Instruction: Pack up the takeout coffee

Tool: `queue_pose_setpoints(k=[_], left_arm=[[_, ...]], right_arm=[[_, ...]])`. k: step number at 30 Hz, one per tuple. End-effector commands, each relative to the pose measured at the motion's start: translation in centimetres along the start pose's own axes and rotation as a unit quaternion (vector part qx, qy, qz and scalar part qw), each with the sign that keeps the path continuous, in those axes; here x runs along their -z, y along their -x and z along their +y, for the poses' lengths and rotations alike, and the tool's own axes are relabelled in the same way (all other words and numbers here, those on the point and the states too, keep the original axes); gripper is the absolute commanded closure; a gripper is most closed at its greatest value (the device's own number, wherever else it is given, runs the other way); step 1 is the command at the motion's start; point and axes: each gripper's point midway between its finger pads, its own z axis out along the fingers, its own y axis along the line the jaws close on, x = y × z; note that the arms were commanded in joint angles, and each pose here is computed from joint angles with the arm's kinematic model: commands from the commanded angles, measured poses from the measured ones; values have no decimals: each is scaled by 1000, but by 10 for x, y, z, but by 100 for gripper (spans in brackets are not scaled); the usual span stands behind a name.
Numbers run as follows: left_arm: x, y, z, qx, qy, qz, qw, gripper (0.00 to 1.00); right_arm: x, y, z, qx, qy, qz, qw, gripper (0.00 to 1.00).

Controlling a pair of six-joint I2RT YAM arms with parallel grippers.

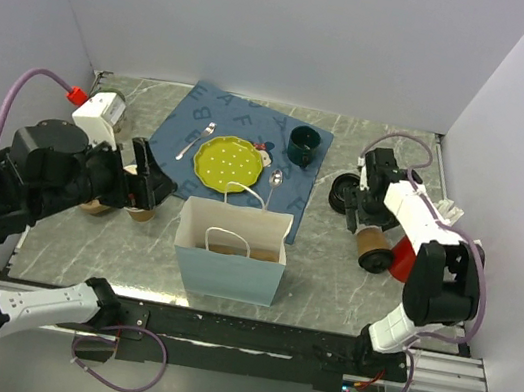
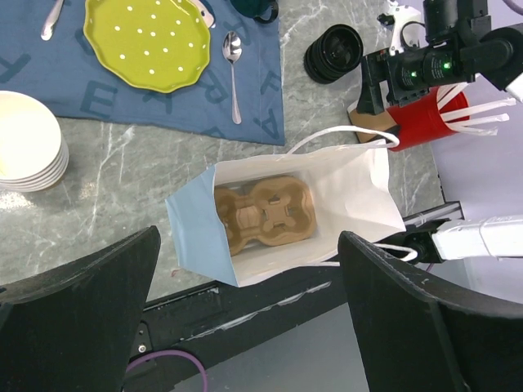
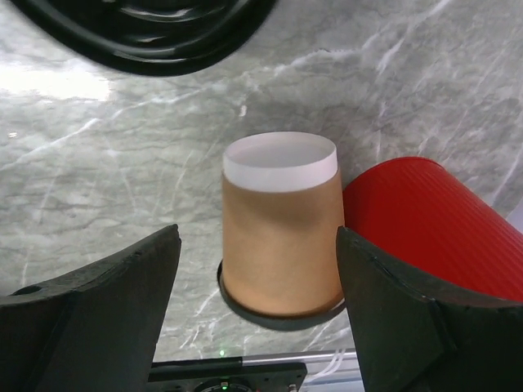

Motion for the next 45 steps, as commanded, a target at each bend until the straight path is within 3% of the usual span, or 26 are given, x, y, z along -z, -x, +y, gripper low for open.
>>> queue_pose_setpoints(k=[1, 14, 38, 43, 45], left_arm=[[-5, 8, -9, 12, -17, -16, 1000, 3], [-11, 13, -29, -24, -74, -32, 996, 1], [0, 26, -22, -31, -58, -57, 996, 3], [3, 27, -21, -31, -56, -60, 996, 3], [3, 27, -20, -31, -54, -61, 996, 3]], right_arm=[[-2, 3, -6, -4, 11, 15, 1000, 16], [-23, 0, -9, -37, 37, 70, 996, 24], [-39, -19, 10, -22, 88, 103, 991, 18], [-41, -23, 10, -24, 84, 113, 990, 26], [-37, -20, 10, -28, 87, 107, 990, 36]])
